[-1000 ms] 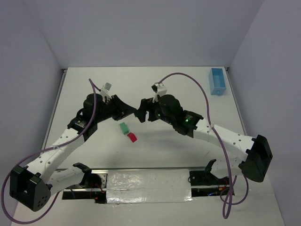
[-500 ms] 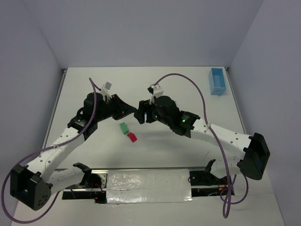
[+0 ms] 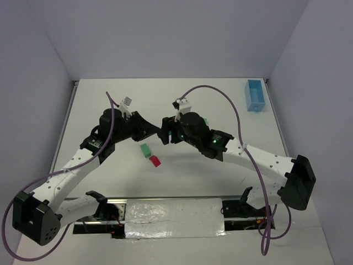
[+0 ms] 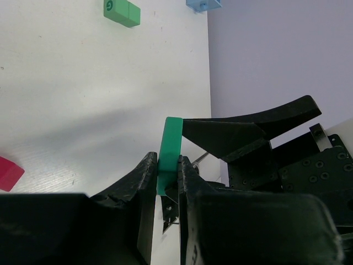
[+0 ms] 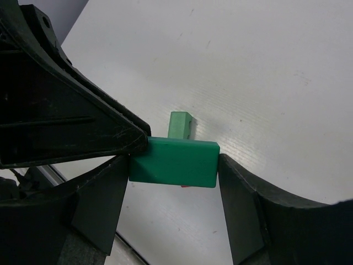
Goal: Build the wood block tower
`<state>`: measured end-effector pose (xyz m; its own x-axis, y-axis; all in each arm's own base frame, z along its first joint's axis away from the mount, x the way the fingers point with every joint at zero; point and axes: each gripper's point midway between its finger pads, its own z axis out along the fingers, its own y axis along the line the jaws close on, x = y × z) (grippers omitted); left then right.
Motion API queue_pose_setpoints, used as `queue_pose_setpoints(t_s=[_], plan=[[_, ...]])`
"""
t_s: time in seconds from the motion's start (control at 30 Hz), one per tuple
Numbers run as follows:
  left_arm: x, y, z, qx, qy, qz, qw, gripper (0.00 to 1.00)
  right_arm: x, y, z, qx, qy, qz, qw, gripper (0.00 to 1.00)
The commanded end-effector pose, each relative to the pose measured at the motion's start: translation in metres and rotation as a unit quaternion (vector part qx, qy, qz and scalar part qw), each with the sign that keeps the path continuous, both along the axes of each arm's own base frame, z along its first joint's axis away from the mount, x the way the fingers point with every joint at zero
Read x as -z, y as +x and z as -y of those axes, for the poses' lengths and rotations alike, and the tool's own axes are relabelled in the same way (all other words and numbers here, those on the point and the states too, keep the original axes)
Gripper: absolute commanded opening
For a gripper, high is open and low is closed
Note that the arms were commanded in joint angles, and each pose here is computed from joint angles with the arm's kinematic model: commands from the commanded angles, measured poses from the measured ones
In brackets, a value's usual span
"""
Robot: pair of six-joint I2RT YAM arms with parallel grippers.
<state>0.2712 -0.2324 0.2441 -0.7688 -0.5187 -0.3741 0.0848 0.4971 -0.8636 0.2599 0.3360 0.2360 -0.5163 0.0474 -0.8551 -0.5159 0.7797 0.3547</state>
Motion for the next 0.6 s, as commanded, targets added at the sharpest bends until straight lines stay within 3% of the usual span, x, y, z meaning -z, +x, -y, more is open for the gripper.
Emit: queue_pose_setpoints(t_s=[0.0,0.1,0.23,0.33,0.4,0.47,0.53,0.57], plan=[[-0.025,0.004,0.003,0.008,-0.01,0.04,0.999,0.0,-0.029,0.002,-0.01,-0.006,0.027,0.025,0.999,0.71],[-0.027,0.004,0.003,0.008,-0.011,0.042,0.999,0.0,-0.023,0.001,-0.013,-0.012,0.024,0.02,0.999,0.69],[-0.027,0.004,0.001,0.005,-0.006,0.042,0.999,0.0,-0.024,0.001,-0.015,-0.014,0.024,0.024,0.999,0.54],[-0.027,0.005,0.001,0.003,-0.002,0.044,0.999,0.1,-0.022,0.001,-0.016,-0.018,0.02,0.025,0.999,0.41],[-0.027,0.006,-0.001,-0.001,0.001,0.047,0.999,0.29,-0.019,0.001,-0.016,-0.018,0.016,0.024,0.999,0.38],[-0.027,0.009,-0.003,-0.009,0.008,0.049,0.999,0.55,-0.016,0.002,-0.015,-0.014,0.011,0.023,1.0,0.38],[-0.03,0.014,-0.007,-0.025,0.015,0.054,0.998,0.69,-0.014,0.005,-0.012,-0.005,0.006,0.023,1.0,0.37],[-0.03,0.017,-0.01,-0.033,0.024,0.05,0.998,0.87,-0.012,0.007,-0.01,-0.001,0.002,0.021,1.0,0.37]])
